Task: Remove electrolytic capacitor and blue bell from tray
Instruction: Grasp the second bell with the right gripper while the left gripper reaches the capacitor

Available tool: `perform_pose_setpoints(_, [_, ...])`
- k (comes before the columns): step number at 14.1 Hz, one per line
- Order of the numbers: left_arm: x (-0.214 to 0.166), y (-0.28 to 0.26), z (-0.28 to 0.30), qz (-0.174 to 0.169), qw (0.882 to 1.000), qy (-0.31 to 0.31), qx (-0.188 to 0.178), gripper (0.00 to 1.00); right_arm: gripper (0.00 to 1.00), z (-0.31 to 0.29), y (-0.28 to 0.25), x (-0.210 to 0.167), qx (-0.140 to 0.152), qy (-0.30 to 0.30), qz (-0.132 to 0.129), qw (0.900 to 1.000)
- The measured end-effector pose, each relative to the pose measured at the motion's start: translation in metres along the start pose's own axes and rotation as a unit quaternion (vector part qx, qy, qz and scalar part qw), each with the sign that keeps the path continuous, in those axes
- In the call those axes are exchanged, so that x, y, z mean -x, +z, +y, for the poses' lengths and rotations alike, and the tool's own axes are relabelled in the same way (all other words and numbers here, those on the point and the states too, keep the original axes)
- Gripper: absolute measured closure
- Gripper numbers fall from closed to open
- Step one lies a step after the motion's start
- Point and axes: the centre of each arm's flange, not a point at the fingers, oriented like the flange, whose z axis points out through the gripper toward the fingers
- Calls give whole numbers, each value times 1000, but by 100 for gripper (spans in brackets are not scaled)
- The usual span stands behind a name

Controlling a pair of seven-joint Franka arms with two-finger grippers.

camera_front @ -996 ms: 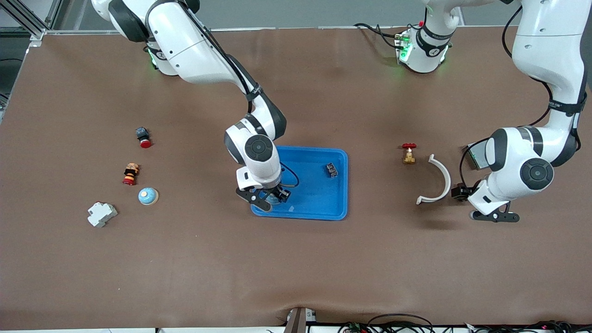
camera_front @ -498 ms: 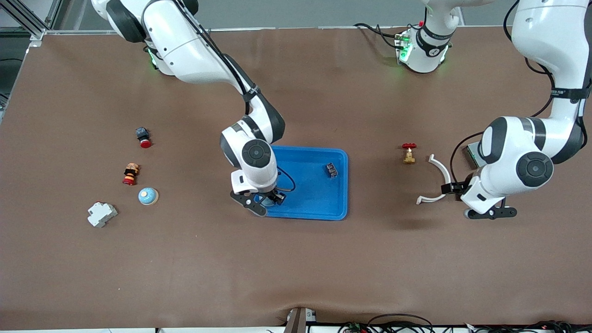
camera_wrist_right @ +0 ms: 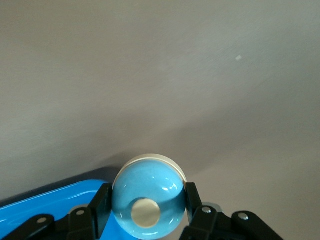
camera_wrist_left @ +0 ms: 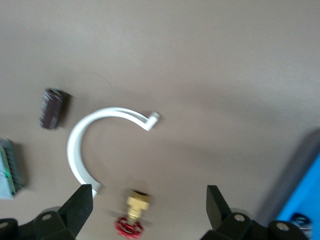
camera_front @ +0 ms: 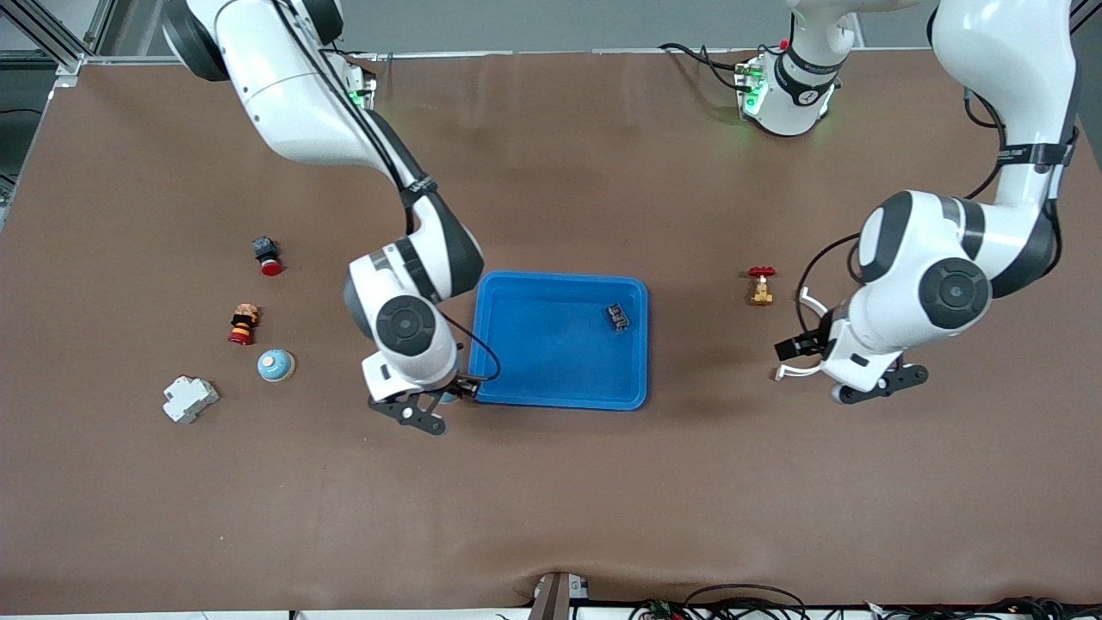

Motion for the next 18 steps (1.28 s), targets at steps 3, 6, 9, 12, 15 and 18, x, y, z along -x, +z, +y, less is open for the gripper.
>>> perform_pose_setpoints(3, [17, -9, 37, 4, 999, -41, 11, 0, 37, 33, -4, -25, 4, -31, -6, 999])
perform_pose_setpoints(6, [37, -13, 84, 9, 997, -80, 20, 0, 37, 72, -4, -51, 5, -62, -12, 998])
perform_pose_setpoints(9, [64, 8, 130, -4, 994, -109, 15, 0, 37, 119, -3, -80, 4, -103, -18, 995])
perform_pose_setpoints(12, [77, 35, 154, -14, 991, -133, 10, 0, 37, 163, 0, -107, 1, -133, -22, 991])
perform_pose_setpoints(15, [82, 53, 172, -12, 985, -170, 24, 0, 37, 197, 9, -125, -3, -160, -24, 987])
perform_pose_setpoints(18, [95, 73, 192, -15, 979, -200, 30, 0, 37, 240, 26, -143, -23, -196, -19, 980])
